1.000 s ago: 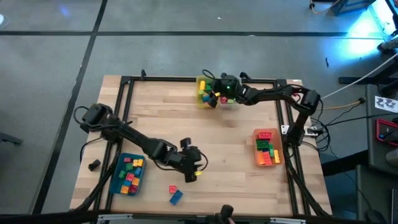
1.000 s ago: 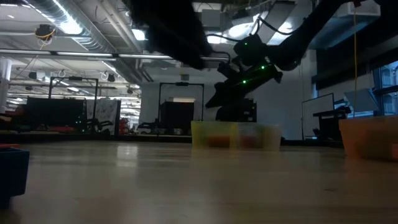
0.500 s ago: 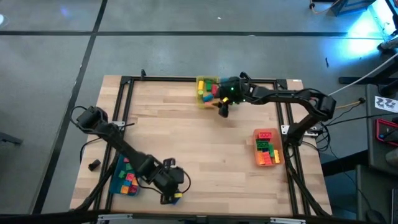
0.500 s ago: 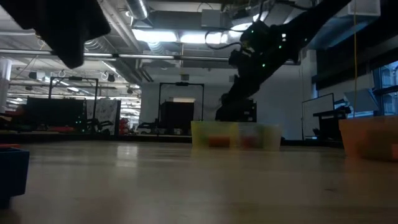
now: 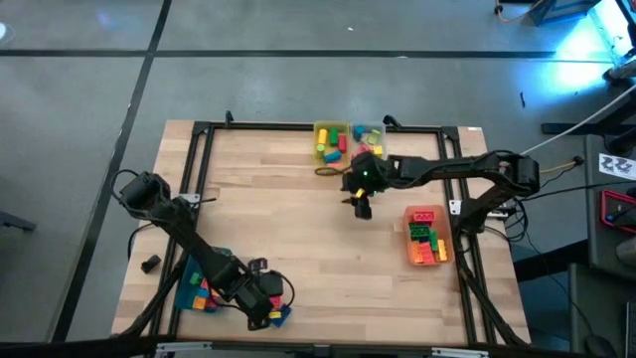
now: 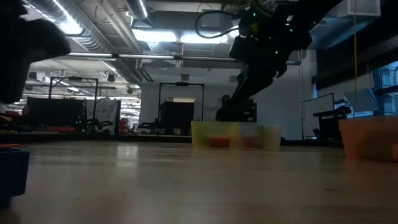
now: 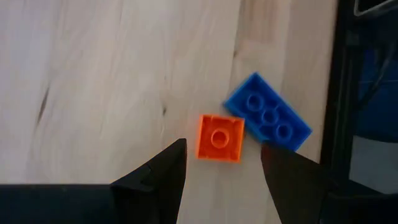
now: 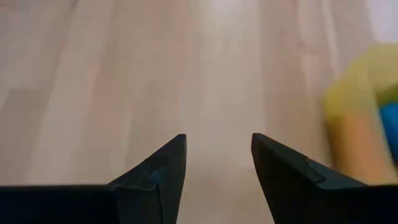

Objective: Sort blocks by size
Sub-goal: Put the orange square game piece into the blue bin

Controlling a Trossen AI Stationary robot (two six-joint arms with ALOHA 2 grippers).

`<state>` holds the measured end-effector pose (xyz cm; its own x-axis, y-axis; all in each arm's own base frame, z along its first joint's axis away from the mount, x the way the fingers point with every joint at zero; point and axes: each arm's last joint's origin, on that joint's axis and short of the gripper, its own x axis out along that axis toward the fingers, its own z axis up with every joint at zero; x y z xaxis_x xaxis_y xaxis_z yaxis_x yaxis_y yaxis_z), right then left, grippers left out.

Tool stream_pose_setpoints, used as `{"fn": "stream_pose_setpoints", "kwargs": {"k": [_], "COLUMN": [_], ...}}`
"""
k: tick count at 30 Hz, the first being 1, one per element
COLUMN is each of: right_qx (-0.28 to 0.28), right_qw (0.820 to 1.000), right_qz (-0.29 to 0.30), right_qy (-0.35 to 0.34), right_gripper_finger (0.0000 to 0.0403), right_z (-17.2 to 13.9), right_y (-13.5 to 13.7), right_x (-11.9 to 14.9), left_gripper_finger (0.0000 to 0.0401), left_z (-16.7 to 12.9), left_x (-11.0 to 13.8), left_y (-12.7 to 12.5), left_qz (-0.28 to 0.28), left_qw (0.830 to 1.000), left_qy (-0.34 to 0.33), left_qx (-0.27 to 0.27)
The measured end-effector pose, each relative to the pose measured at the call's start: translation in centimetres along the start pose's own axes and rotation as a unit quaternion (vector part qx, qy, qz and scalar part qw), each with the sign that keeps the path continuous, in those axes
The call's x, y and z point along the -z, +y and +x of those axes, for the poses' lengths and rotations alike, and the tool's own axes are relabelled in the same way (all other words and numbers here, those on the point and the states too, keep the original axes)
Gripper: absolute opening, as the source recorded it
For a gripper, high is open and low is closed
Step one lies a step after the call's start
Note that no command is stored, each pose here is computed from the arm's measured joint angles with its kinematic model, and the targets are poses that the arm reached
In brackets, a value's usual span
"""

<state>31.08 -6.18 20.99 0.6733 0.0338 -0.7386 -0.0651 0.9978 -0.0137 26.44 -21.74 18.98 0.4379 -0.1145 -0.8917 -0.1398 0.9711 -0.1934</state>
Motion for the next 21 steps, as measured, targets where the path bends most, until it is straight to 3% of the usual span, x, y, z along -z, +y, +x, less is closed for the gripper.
{"fn": "stream_pose_setpoints", "kwargs": {"k": [11, 21], "right_qx": [-0.059, -0.091], "right_qw": [0.996, 0.991], "right_qz": [-0.066, -0.101], "right_qy": [0.000, 0.000], "right_gripper_finger": [0.0184, 0.0184], "right_z": [0.6, 0.6], "right_y": [5.6, 8.6], "right_x": [-0.7, -0.8], "left_gripper_finger": [0.0191, 0.0191], "left_z": [1.8, 2.0], "left_x": [1.4, 1.6], "left_y": [0.9, 1.0], "left_qz": [-0.013, -0.003], "left_qw": [1.000, 1.000], "left_qy": [-0.016, -0.020], "left_qx": [0.016, 0.018]}}
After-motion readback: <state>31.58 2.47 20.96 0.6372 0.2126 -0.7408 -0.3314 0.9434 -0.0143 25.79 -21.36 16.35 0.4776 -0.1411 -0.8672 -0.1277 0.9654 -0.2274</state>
